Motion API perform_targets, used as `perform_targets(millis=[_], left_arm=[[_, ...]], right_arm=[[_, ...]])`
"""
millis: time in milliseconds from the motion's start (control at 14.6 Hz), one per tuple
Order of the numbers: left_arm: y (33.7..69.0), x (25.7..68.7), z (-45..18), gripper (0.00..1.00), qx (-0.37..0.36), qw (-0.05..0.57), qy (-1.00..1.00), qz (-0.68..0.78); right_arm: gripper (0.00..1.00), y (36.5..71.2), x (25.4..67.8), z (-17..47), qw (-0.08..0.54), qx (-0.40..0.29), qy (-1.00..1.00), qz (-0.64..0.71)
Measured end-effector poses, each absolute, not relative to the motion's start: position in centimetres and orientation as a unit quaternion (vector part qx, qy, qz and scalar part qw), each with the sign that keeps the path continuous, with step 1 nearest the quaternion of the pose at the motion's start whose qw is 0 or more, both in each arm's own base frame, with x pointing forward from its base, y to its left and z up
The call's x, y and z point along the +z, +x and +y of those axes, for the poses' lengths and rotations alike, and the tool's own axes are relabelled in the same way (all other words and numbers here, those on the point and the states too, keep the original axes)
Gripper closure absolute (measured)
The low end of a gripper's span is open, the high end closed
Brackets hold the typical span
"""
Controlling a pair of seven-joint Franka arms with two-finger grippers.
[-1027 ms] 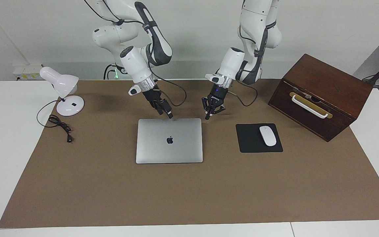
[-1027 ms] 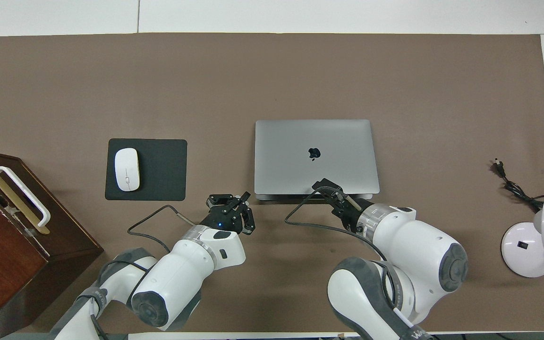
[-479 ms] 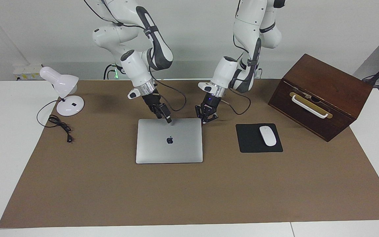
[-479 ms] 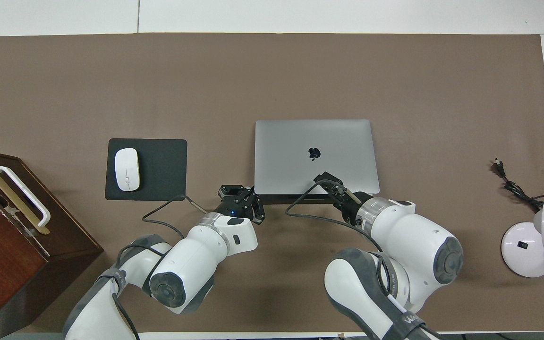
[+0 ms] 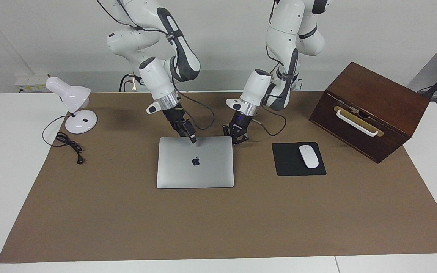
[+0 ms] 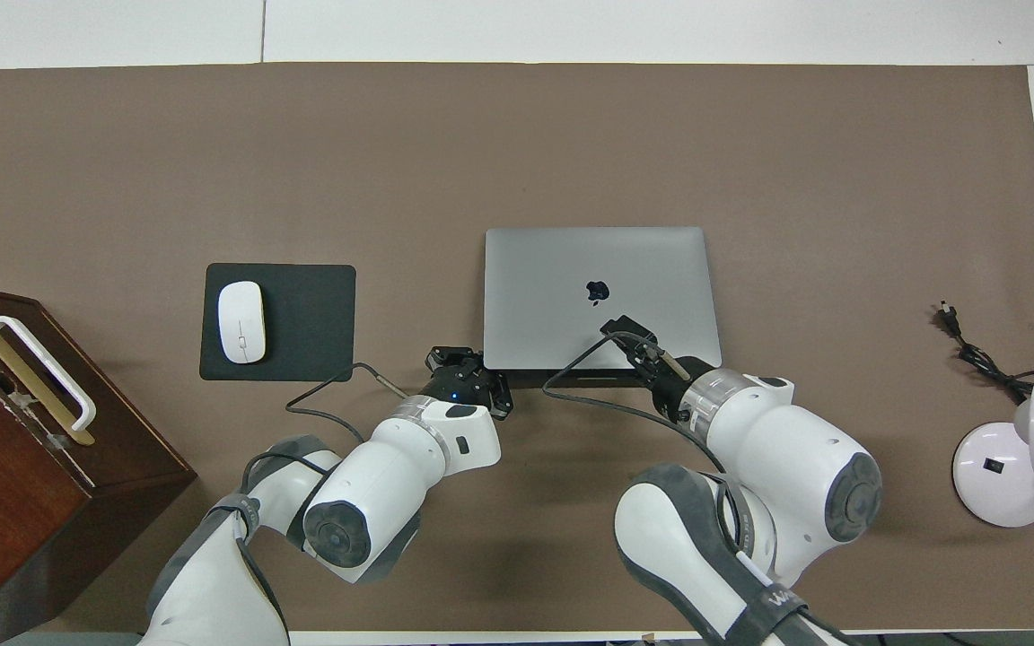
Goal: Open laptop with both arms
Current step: 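Lift the laptop lid upward with the right gripper while the left gripper holds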
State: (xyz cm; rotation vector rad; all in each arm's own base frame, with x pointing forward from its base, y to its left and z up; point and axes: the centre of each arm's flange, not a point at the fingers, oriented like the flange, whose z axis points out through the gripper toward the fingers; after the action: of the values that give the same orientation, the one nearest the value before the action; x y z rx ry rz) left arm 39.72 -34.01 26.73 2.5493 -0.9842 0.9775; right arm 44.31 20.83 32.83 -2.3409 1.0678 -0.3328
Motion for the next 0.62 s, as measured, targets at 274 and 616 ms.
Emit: perform_targets(millis=[274, 616], left_arm=[[39.72, 26.73, -34.01, 0.99, 0.334, 0.119, 0.872, -0.337], [39.72, 26.73, -34.01, 0.99, 0.334, 0.119, 0.872, -0.337]], right_arm=[[0.00, 44.48, 33.07, 21.22, 0.273, -0.128, -0.868, 0.395], [0.00, 45.22, 33.59, 21.73, 0.280, -0.131, -0.865, 0.395]])
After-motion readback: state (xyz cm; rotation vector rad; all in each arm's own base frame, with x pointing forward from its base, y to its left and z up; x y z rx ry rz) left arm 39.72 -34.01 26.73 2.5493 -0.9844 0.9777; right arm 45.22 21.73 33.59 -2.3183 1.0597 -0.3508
